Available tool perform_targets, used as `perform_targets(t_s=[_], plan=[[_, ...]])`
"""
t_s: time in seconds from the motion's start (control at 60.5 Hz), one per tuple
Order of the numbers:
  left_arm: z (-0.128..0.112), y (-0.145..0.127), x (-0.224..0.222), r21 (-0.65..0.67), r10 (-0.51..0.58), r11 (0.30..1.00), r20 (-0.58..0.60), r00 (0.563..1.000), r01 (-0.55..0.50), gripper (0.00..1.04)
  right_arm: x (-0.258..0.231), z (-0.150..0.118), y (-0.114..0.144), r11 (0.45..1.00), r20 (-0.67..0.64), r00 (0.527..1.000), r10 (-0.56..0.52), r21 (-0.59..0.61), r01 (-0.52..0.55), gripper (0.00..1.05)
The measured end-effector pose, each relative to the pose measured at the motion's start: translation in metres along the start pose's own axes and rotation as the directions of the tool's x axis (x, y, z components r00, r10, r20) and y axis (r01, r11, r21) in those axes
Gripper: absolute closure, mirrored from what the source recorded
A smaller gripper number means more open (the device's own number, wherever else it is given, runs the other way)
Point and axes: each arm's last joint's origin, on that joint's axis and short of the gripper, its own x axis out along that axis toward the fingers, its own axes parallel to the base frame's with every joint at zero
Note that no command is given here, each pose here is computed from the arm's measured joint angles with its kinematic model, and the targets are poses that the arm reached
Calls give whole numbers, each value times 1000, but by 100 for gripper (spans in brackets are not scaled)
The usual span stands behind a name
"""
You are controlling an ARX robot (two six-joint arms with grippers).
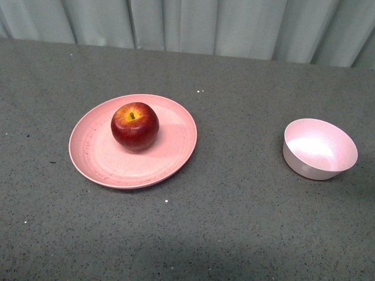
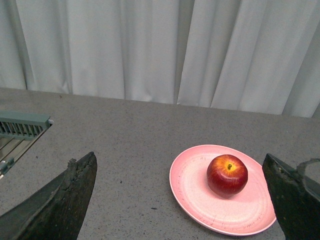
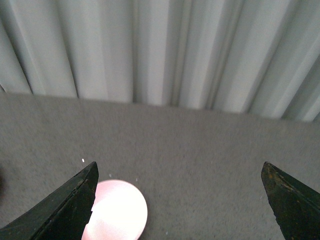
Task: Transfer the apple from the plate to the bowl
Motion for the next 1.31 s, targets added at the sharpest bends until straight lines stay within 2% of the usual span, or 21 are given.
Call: perform_targets(t_s=[0.149,0.165,0.182,0.281,0.512,0.711,0.942,1.306], plan=[[0,0,0,0,0,1000,0,1000,0,7,47,-13,10,995,-201,977,69,-51,-81,9],[0,0,0,0,0,1000,0,1000,0,7,52,-15,12,993,-223,972,79,-63,-96,9],[0,0,0,0,0,1000,0,1000,0,7,78,-26,26,977,-318,940,126,-127,-174,9],[0,0,0,0,0,1000,0,1000,0,7,86,-35,39,956,-382,909,168,-163,-245,9],[0,0,0,0,0,1000,0,1000,0,7,93,-60,67,903,-478,848,228,-223,-368,9],[0,0,0,0,0,1000,0,1000,0,7,103,-77,79,881,-534,810,244,-227,-416,9],[0,0,0,0,0,1000,0,1000,0,7,126,-80,88,877,-545,803,240,-233,-421,10],[0,0,0,0,0,1000,0,1000,0,7,145,-76,99,870,-558,793,246,-234,-435,62]])
